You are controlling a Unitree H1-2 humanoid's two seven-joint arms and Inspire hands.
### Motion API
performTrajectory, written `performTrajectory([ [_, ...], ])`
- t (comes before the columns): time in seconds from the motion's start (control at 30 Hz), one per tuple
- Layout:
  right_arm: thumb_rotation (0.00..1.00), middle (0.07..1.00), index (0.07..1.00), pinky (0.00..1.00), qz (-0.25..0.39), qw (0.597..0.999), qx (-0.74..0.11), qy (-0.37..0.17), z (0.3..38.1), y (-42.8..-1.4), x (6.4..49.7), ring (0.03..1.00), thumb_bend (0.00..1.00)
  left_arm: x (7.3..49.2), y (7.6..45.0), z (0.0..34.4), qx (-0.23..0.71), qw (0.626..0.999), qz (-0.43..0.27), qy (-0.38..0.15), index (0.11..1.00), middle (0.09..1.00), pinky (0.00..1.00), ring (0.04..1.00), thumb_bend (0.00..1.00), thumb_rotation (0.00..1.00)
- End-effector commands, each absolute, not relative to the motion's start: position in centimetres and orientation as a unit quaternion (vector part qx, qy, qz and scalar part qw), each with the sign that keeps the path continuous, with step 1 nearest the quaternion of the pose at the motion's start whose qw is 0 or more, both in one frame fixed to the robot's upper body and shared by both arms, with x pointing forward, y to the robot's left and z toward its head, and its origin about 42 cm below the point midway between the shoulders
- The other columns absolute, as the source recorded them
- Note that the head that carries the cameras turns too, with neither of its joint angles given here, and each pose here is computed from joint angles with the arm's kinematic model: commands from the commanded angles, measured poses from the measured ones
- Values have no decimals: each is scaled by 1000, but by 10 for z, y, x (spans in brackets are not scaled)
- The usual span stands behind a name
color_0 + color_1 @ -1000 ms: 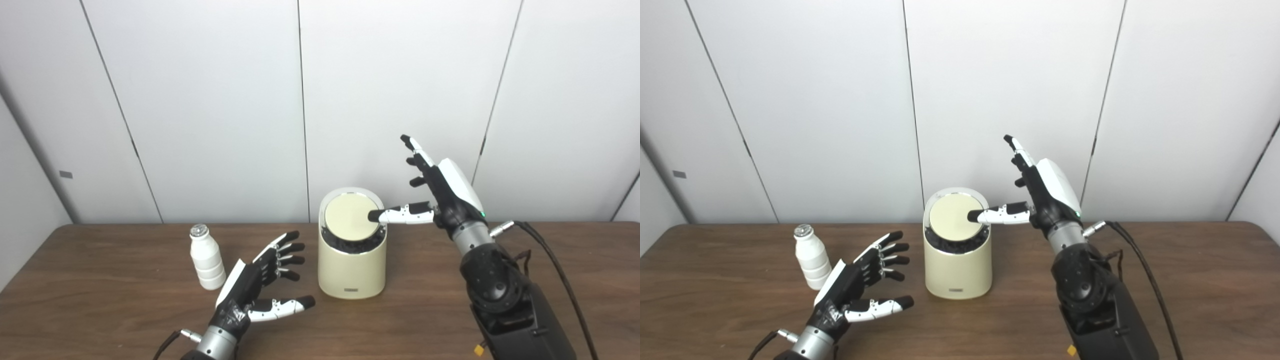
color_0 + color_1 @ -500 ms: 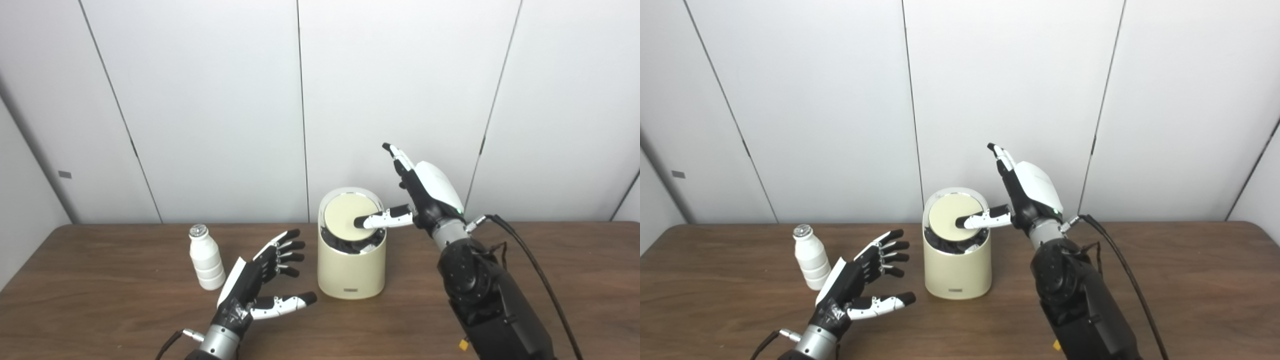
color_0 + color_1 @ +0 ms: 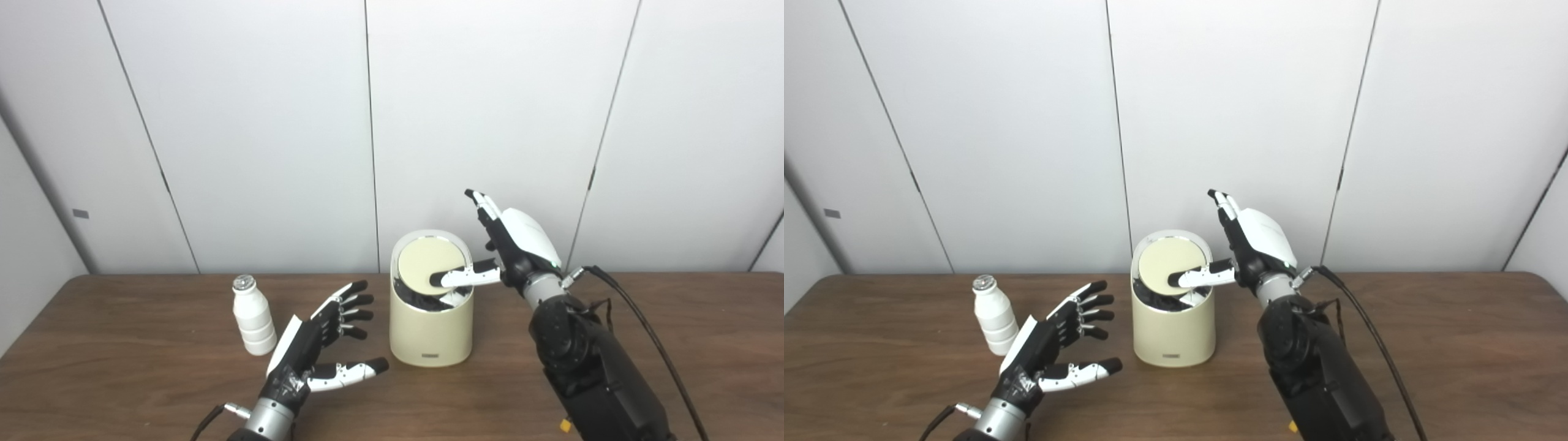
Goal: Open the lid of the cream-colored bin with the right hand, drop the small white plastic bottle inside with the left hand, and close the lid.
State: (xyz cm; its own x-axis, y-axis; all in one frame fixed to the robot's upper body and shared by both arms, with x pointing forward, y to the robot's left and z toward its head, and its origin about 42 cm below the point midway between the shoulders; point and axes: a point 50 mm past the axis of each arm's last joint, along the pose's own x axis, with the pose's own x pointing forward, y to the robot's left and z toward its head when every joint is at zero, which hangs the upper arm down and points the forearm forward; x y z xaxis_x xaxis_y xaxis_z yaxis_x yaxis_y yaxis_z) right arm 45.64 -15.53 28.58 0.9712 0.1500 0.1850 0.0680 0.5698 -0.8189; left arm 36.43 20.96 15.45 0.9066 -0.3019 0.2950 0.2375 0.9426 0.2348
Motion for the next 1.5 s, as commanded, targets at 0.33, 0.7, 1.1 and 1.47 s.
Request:
performTrajectory([
  [0.33,453,985,977,692,8,848,-498,-181,318,-143,463,894,1000,369,200,180,86,963,-146,-211,917,853,687,795,732,93],
  [0.7,295,975,972,732,3,799,-567,-201,325,-138,458,884,963,369,199,183,87,962,-146,-213,922,858,690,795,737,103],
  [1.1,284,952,936,746,0,720,-655,-228,314,-141,462,879,1000,369,201,186,91,962,-143,-214,920,856,676,788,745,109],
  [1.47,359,910,907,677,0,850,-466,-244,349,-152,443,841,913,369,203,184,90,962,-143,-214,919,855,688,790,745,108],
])
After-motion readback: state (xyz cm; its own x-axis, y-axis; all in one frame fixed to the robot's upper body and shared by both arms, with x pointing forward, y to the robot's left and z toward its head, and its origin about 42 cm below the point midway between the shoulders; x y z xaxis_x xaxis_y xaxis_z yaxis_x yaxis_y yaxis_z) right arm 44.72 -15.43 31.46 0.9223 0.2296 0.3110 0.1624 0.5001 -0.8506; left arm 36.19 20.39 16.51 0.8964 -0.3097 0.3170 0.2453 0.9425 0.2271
